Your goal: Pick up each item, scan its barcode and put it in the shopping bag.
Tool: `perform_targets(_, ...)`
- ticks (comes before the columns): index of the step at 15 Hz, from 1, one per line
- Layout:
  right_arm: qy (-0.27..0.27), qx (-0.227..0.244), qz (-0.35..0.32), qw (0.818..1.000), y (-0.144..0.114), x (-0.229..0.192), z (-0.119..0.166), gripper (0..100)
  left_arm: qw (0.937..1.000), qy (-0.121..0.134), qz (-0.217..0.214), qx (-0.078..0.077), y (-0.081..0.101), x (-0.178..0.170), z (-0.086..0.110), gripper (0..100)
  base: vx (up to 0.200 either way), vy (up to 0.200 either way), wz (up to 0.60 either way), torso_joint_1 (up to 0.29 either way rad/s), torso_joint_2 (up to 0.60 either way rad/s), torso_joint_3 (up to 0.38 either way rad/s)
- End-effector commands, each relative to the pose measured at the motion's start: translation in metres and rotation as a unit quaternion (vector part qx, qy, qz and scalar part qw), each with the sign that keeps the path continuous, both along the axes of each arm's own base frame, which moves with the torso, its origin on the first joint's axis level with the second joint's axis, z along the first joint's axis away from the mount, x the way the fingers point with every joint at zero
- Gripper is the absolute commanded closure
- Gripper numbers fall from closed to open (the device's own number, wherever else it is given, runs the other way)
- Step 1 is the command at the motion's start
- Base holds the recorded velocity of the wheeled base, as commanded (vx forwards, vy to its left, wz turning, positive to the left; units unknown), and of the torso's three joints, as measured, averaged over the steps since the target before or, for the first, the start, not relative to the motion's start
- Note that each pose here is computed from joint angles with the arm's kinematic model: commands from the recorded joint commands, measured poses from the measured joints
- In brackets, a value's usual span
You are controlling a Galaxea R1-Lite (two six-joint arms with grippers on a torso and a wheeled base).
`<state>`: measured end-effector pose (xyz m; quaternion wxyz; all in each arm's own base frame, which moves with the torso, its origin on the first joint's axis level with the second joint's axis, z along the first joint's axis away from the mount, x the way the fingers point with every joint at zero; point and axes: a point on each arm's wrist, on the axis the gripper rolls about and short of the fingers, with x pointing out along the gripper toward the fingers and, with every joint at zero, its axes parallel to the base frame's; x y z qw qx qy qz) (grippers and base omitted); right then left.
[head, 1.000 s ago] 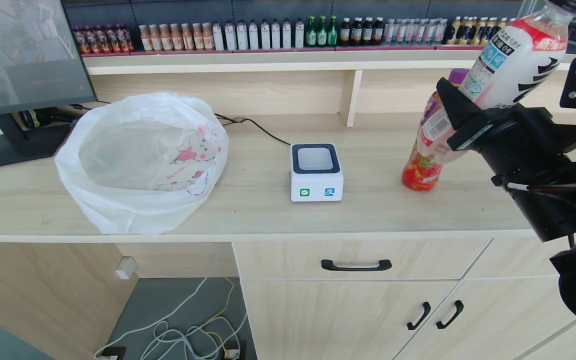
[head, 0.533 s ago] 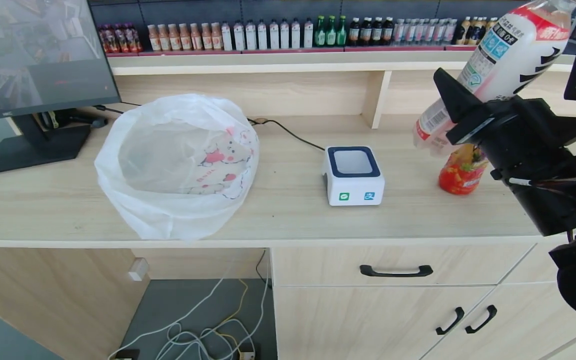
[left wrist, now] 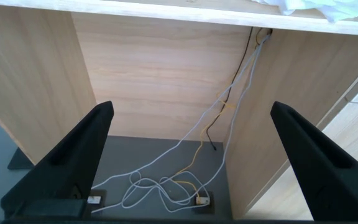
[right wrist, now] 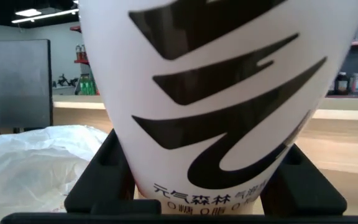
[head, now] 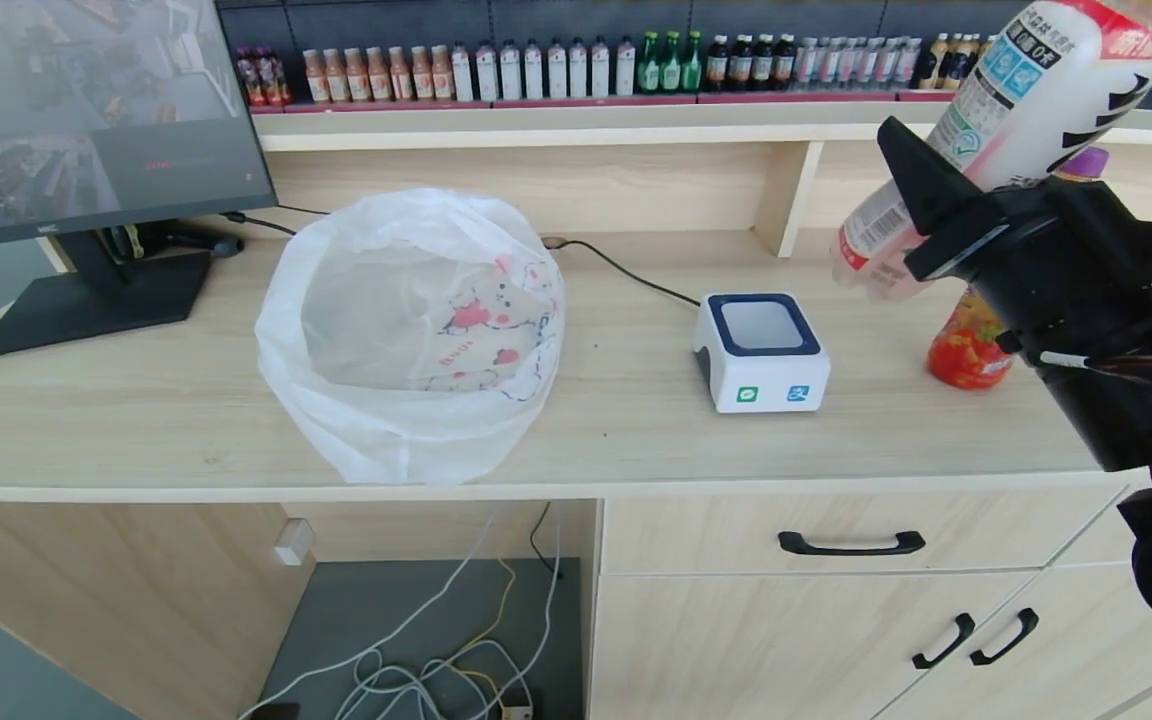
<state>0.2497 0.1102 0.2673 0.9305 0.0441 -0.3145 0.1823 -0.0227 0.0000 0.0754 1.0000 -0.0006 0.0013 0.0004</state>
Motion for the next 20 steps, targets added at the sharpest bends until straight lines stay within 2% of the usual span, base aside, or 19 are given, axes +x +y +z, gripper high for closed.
perform_targets(1, -0.023, -0.025, 0.002, 0.999, 0.002, 0.006, 0.021, 100, 1.0000, 0.000, 0.000, 0.000, 0.000, 0.000, 0.000, 0, 0.000, 0.000, 0.00, 0.000, 0.00, 0.000)
perform_targets(3, -0.040, -0.096, 0.002, 0.995, 0.007, 0.013, 0.028, 100, 1.0000, 0.000, 0.000, 0.000, 0.000, 0.000, 0.000, 0, 0.000, 0.000, 0.00, 0.000, 0.00, 0.000)
perform_targets(6, -0.025, -0.164, -0.006, 0.986, 0.020, 0.017, 0.021, 100, 1.0000, 0.000, 0.000, 0.000, 0.000, 0.000, 0.000, 0, 0.000, 0.000, 0.00, 0.000, 0.00, 0.000)
perform_targets(12, -0.045, -0.252, -0.045, 0.966, 0.033, 0.027, 0.004, 100, 1.0000, 0.000, 0.000, 0.000, 0.000, 0.000, 0.000, 0, 0.000, 0.000, 0.00, 0.000, 0.00, 0.000)
perform_targets(15, -0.090, -0.336, -0.054, 0.936, 0.038, 0.031, -0.008, 100, 1.0000, 0.000, 0.000, 0.000, 0.000, 0.000, 0.000, 0, 0.000, 0.000, 0.00, 0.000, 0.00, 0.000)
perform_targets(17, -0.092, -0.383, -0.034, 0.919, 0.040, 0.033, -0.029, 100, 1.0000, 0.000, 0.000, 0.000, 0.000, 0.000, 0.000, 0, 0.000, 0.000, 0.00, 0.000, 0.00, 0.000)
perform_targets(20, -0.100, -0.410, -0.028, 0.906, 0.029, 0.039, -0.038, 100, 1.0000, 0.000, 0.000, 0.000, 0.000, 0.000, 0.000, 0, 0.000, 0.000, 0.00, 0.000, 0.00, 0.000)
